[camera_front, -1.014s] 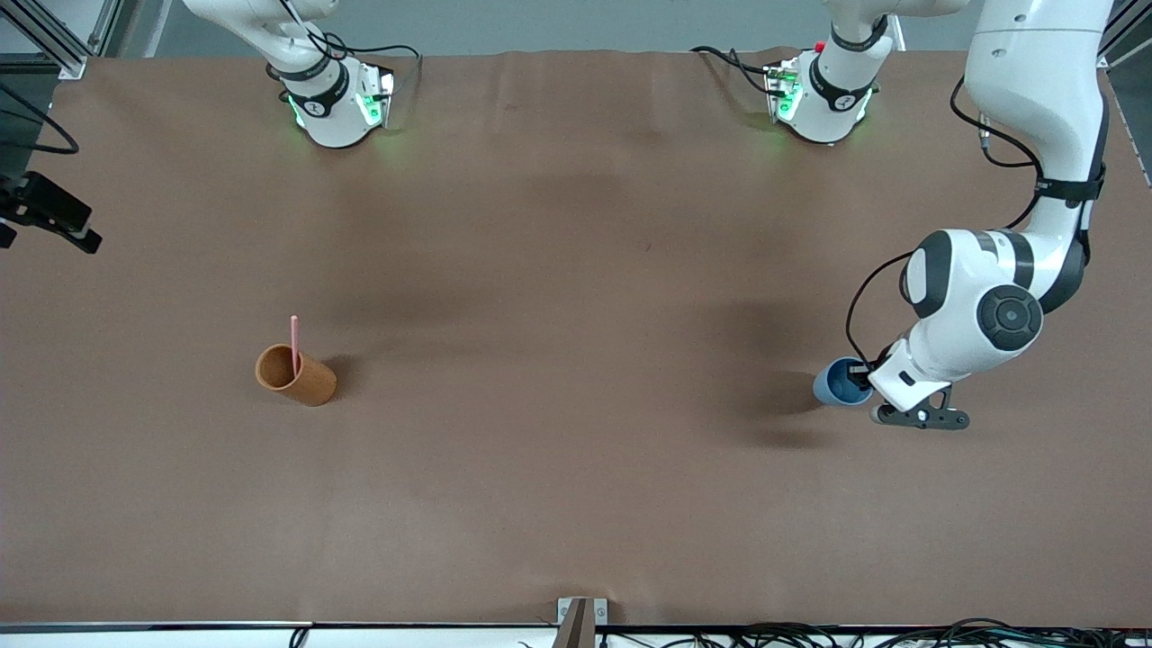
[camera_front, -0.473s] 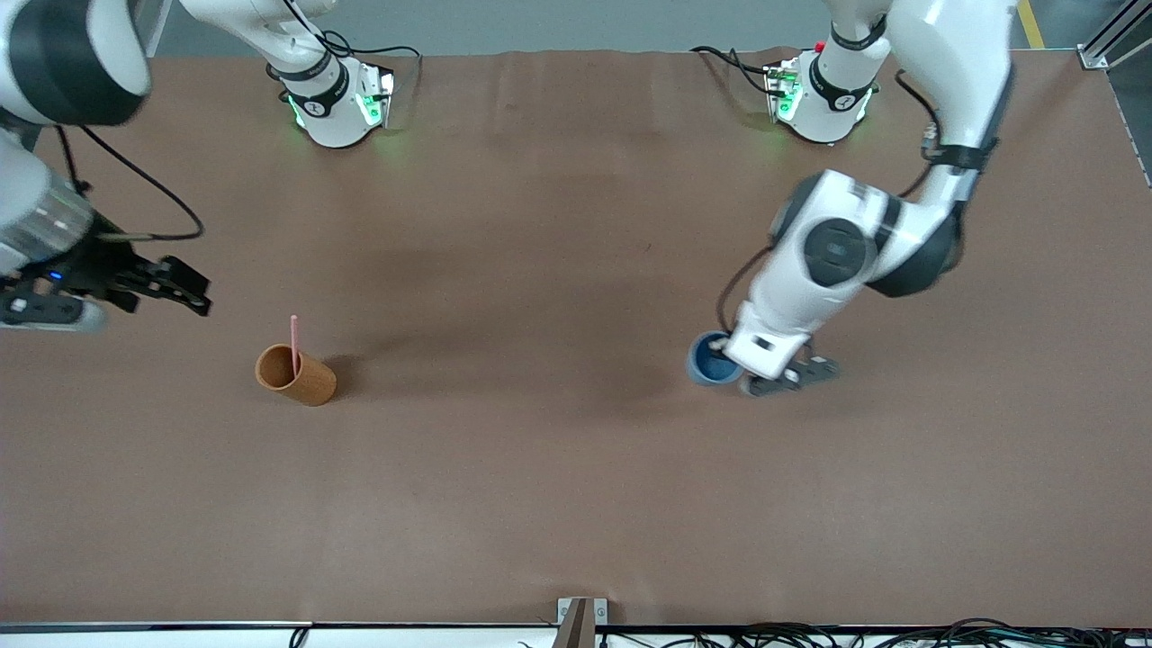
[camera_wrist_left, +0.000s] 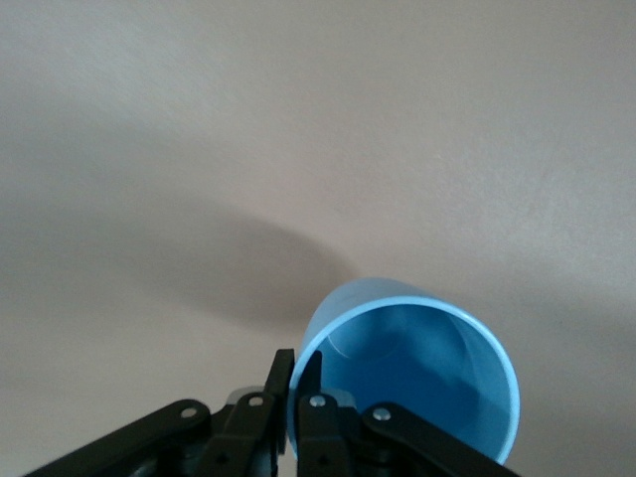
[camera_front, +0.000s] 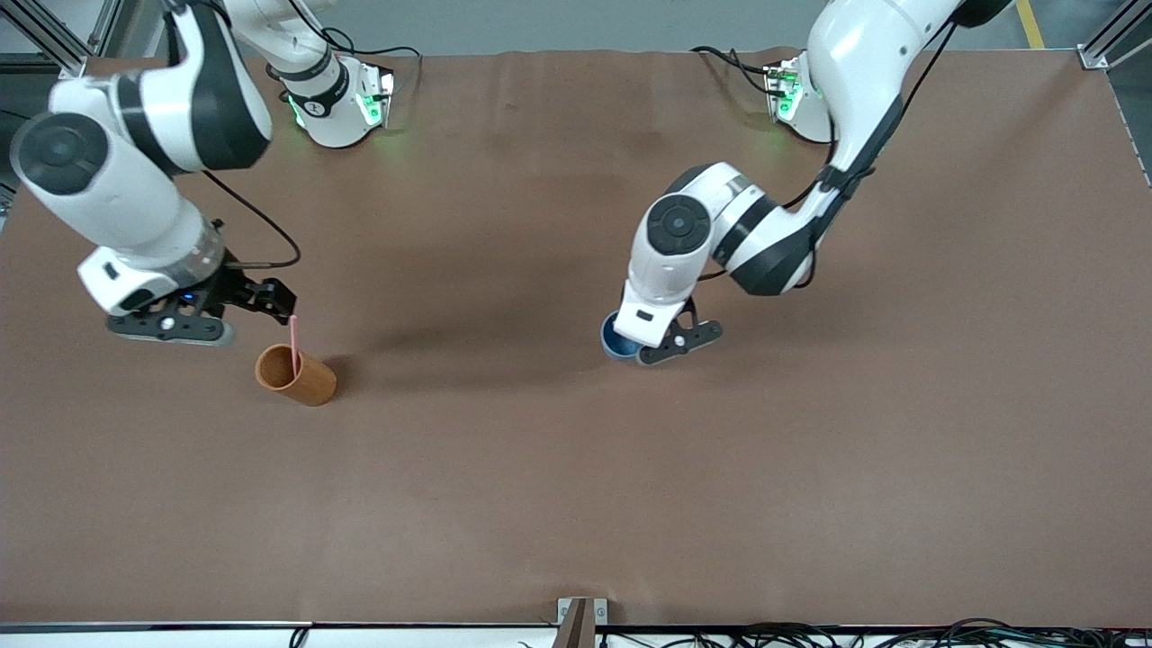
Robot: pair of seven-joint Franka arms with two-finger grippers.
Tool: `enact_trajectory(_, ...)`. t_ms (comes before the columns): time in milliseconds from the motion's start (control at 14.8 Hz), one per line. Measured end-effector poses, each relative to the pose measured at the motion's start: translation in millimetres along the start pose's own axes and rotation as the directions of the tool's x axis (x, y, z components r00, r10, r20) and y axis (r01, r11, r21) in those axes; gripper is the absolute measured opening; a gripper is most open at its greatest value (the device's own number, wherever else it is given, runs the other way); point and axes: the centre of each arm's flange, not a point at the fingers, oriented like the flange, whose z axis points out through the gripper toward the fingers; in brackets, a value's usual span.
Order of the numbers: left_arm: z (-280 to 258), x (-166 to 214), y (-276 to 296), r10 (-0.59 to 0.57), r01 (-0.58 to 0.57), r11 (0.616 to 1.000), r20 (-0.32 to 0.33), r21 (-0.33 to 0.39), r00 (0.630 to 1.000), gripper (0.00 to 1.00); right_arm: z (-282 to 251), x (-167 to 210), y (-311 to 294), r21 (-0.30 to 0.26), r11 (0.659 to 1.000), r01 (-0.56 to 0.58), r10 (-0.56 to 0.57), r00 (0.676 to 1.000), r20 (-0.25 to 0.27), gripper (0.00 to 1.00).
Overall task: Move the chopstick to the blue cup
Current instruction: 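Slide the blue cup inward with the left gripper while the right gripper reaches the chopstick, then grasp the pink chopstick with the right gripper while the left gripper releases the cup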
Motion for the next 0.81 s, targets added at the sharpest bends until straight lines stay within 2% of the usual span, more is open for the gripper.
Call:
enact_trajectory(135,18.0,-16.9,16.8,0.003,-0.003,1.0,0.006,0.008,1.0,0.05,23.8,-9.1,-2.3,-0.003,1.0,-0.002,0.002,1.0,0.011,0.93)
enact_trajectory(203,22.9,-25.9,23.3,0.004,-0.004,1.0,0.0,0.013,1.0,0.05,30.7,-12.3,-2.3,-0.005,1.0,-0.003,0.003,1.0,0.02,0.89)
enact_trajectory(338,26.8,-37.0,30.2,0.004,-0.004,1.0,-0.009,0.016,1.0,0.05,40.4,-18.0,-2.6,-0.012,1.0,-0.002,0.002,0.999,0.038,0.85)
enact_trajectory(405,26.7,-38.2,31.2,0.004,-0.004,1.0,-0.01,0.014,1.0,0.05,44.2,-20.6,-3.6,-0.016,1.0,0.002,-0.001,0.999,0.045,0.73)
enact_trajectory(473,26.2,-37.8,31.4,0.004,-0.003,1.0,-0.011,0.012,1.0,0.05,48.0,-22.6,-4.7,-0.022,1.0,0.005,-0.004,0.999,0.044,0.66)
enact_trajectory(811,28.5,-36.1,34.3,0.001,-0.001,1.0,-0.014,-0.017,1.0,0.07,77.2,-36.3,-7.2,-0.034,0.999,0.002,-0.001,1.0,0.029,0.6)
